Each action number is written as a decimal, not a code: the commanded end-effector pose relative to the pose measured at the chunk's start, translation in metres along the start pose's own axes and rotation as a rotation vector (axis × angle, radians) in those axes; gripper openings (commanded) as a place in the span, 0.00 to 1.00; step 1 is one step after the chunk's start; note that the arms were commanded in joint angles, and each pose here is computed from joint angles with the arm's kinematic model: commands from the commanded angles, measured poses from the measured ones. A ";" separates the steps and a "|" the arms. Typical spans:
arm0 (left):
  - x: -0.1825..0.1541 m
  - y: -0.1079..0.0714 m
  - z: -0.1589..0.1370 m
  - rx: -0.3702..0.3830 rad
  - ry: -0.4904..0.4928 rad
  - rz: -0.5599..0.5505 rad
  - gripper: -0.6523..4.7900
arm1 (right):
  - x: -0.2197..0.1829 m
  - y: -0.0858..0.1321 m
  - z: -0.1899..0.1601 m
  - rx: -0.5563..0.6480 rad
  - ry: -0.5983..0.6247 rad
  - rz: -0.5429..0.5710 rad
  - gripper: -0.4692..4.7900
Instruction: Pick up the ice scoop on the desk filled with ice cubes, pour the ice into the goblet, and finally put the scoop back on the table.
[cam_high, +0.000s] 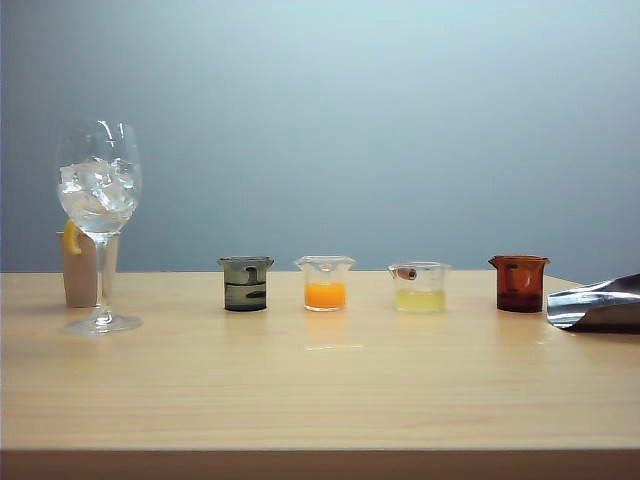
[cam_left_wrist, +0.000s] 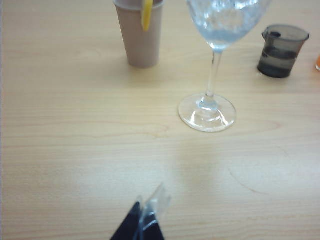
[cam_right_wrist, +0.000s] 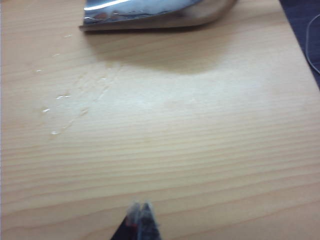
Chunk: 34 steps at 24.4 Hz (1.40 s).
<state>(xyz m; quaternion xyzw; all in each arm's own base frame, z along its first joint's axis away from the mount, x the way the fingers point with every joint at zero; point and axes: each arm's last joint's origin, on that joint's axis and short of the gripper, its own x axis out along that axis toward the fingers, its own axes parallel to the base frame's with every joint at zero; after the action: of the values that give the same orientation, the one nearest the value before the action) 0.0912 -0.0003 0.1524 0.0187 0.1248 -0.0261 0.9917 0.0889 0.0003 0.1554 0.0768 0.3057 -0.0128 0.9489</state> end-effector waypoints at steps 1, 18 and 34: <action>0.003 0.000 0.000 0.001 -0.053 0.001 0.12 | -0.002 -0.002 -0.003 0.011 -0.088 -0.002 0.07; 0.005 0.000 -0.002 0.002 -0.082 0.002 0.12 | 0.009 -0.002 0.002 0.001 -0.492 0.052 0.07; 0.005 0.000 -0.002 0.002 -0.082 0.001 0.12 | 0.009 -0.003 0.002 0.002 -0.489 0.046 0.07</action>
<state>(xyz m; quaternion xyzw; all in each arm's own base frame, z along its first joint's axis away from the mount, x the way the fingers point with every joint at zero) 0.0957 -0.0003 0.1506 0.0205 0.0819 -0.0255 0.9961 0.0964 -0.0022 0.1508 0.0799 0.0708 -0.0092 0.9942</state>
